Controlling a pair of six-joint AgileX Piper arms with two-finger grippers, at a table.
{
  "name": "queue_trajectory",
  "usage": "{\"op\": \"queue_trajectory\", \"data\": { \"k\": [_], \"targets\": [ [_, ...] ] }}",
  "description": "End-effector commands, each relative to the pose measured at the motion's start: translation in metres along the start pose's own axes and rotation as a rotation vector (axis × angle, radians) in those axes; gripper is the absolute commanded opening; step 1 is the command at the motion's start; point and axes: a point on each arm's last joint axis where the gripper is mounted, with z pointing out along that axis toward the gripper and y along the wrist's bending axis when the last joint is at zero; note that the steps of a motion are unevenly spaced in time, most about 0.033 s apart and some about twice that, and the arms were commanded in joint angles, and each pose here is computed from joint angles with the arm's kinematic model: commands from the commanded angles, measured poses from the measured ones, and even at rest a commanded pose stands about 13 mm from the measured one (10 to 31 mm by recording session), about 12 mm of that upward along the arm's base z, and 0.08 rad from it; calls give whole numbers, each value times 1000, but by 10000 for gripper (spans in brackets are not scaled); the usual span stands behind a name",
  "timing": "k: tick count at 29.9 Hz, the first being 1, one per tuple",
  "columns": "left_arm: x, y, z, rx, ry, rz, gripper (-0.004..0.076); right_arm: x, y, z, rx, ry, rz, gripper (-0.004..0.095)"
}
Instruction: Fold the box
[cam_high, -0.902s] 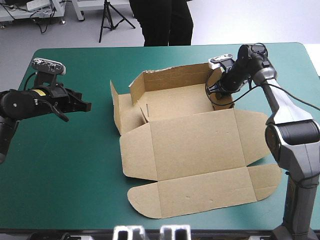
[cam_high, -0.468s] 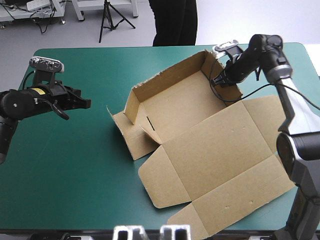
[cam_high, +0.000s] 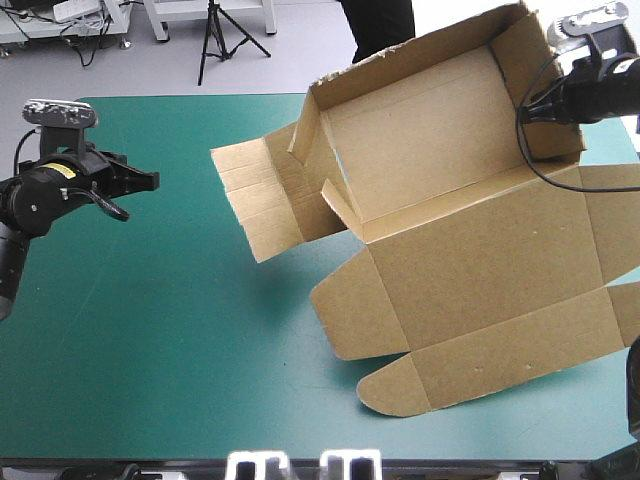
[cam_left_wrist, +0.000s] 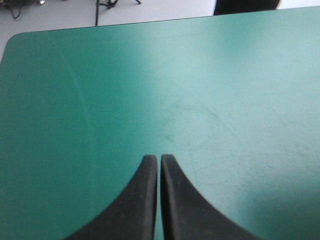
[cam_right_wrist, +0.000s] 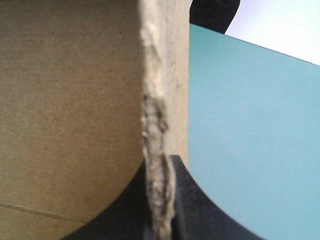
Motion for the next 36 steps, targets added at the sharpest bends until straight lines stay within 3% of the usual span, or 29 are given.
{"op": "queue_trajectory", "data": {
  "k": [1,7,14,21,27,33,36],
  "targets": [
    [-10,20,3,-59,-93,-96,14,-8,17,-44,-24,-109,-11,-18],
    [10,29,47,84,88,-200,134,-15,33,-58,-145,-208,-20,-18],
    [13,1,76,492,103,-217,306,-16,35,-59,-163,-222,-26,-18],
    [1,-25,65,851,-17,-205,307,-19,39,-60,-212,-253,-21,-18],
    [0,-42,62,923,-18,-174,307,-19,40,-60,-218,-255,-23,-18],
    [-1,-63,46,1151,-12,-151,307,-19,35,-48,-225,-232,0,-18],
    [-2,-68,40,1164,-14,-131,307,-18,30,-38,-216,-203,21,-18]
  ]
}}
